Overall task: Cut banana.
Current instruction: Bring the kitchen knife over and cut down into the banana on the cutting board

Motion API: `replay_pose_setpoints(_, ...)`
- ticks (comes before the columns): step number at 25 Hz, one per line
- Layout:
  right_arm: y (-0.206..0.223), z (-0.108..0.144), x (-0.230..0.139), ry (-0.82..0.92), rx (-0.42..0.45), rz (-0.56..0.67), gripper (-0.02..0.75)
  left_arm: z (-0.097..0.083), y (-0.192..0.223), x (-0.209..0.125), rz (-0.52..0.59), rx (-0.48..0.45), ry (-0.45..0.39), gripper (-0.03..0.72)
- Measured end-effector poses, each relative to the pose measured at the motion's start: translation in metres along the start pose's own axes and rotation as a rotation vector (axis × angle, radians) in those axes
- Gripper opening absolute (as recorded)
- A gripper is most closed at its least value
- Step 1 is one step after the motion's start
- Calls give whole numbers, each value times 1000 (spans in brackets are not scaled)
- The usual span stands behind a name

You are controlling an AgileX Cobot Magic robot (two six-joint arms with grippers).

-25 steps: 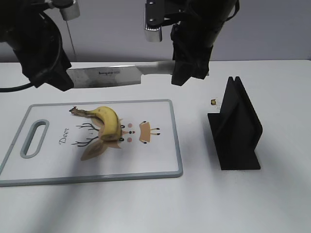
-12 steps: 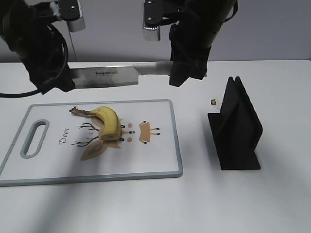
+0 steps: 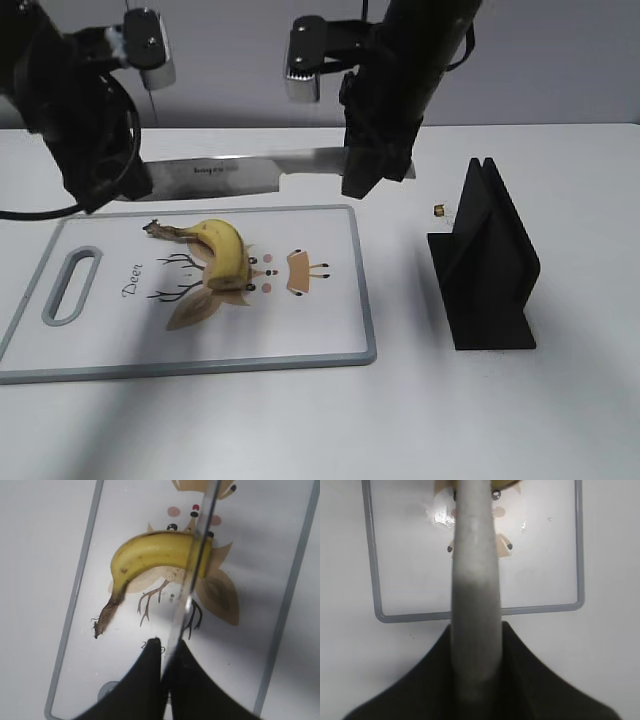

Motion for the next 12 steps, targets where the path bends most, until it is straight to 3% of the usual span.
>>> replay_pose_setpoints(6,18,-5,-11,3,0,64,168,-6,28,-10,-6,33,-46,30)
replay_pose_setpoints(12,37,-8,-20,4,19,111,172,-11,55,-8,16,7,-35,28)
Point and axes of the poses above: a point on each arm's last joint axis where the gripper is mounted, y pointing out along that axis toward the gripper, z along the wrist's bending axis when the last joint is at zero, x = y × z, the point moved 7 cm from there along y, pointing out along that axis toward the gripper, and after that the axes turned 7 degrees about y, right-handed, at the moved point
